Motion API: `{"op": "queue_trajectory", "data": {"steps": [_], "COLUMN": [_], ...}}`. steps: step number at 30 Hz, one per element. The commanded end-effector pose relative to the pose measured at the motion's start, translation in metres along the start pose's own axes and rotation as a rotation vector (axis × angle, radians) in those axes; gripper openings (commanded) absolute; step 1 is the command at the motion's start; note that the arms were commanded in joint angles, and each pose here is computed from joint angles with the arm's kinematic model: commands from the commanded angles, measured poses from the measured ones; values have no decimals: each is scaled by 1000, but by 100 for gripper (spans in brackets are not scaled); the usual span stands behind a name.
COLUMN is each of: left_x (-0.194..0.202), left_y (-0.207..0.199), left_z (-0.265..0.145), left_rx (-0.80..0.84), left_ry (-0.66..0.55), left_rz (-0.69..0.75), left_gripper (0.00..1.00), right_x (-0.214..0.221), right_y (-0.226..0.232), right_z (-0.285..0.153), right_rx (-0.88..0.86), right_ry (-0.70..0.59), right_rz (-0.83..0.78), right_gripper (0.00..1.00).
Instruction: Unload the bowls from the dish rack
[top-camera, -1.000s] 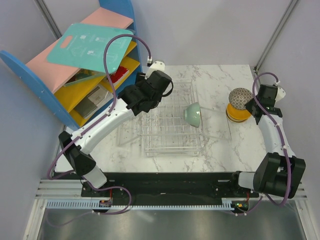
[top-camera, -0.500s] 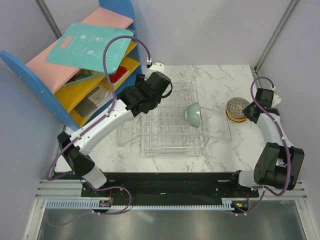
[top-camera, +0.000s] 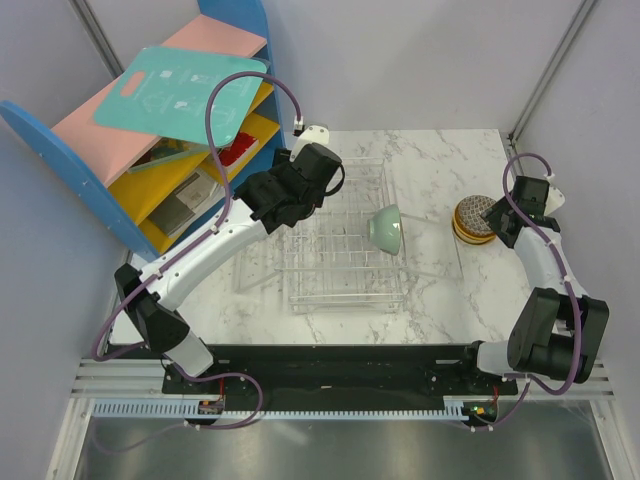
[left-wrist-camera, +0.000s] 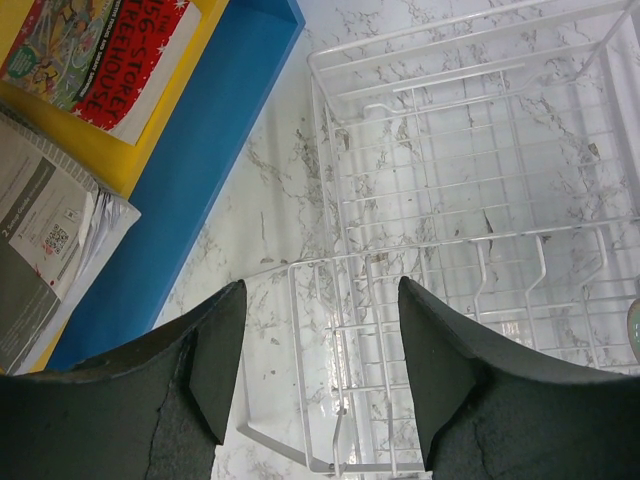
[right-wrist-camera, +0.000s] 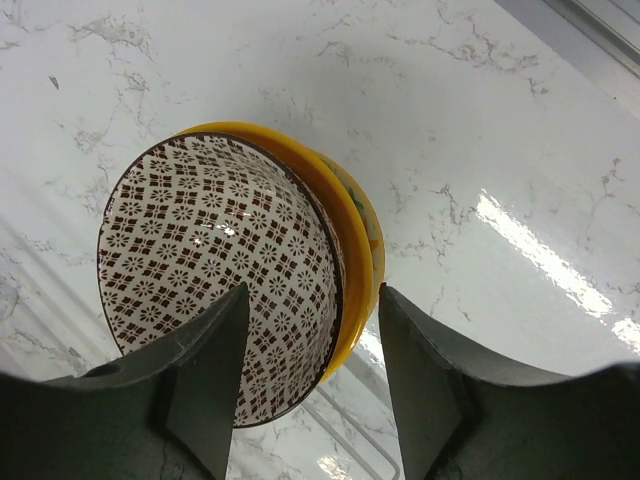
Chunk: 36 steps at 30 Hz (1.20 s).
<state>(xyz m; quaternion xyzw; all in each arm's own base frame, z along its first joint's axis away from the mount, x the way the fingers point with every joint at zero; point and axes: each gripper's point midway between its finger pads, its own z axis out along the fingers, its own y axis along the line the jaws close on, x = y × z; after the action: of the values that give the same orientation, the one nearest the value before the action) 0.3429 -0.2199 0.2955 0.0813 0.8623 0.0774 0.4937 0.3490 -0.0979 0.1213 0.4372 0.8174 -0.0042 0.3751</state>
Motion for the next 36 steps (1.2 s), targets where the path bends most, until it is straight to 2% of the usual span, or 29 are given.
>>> {"op": "queue_trajectory", "data": {"steps": [1, 7, 8, 9, 12, 16, 19, 20, 23, 31, 36], "left_x": [-13, -16, -14, -15, -22, -35, -32, -32, -32, -32, -19], "left_y": [1, -12, -21, -25, -45, -90, -120, -127, -149, -184, -200], "left_z": [-7, -4, -2, -3, -11, -29, -31, -32, -33, -44, -47], "left_rx": [13, 64, 96, 111, 169, 261, 278, 282, 334, 354, 379], "left_ry": [-40, -27, -13, -14, -30, -75, -87, -91, -84, -104, -89], "left_rz": [-68, -38, -28, -28, -10, 83, 172, 182, 205, 286, 332], "left_gripper": [68, 71, 72, 72, 73, 72, 72, 73, 72, 73, 73], "right_x": [-3, -18, -26, -30, -45, -41, -46, -42, -31, 2, 11], "right_y": [2, 1, -1, -4, -10, 0, 28, 45, 59, 56, 51], "right_z": [2, -16, -29, -35, -57, -63, -73, -77, -79, -67, -62], "right_rx": [-5, 9, 15, 23, 37, -14, -153, -237, -326, -378, -370], "right_ry": [-10, -57, -87, -111, -187, -161, -143, -102, -53, 23, 38], "right_rz": [18, 16, 23, 33, 61, 92, 93, 83, 100, 117, 105], "right_gripper": [62, 64, 72, 76, 80, 82, 81, 82, 82, 82, 82]}}
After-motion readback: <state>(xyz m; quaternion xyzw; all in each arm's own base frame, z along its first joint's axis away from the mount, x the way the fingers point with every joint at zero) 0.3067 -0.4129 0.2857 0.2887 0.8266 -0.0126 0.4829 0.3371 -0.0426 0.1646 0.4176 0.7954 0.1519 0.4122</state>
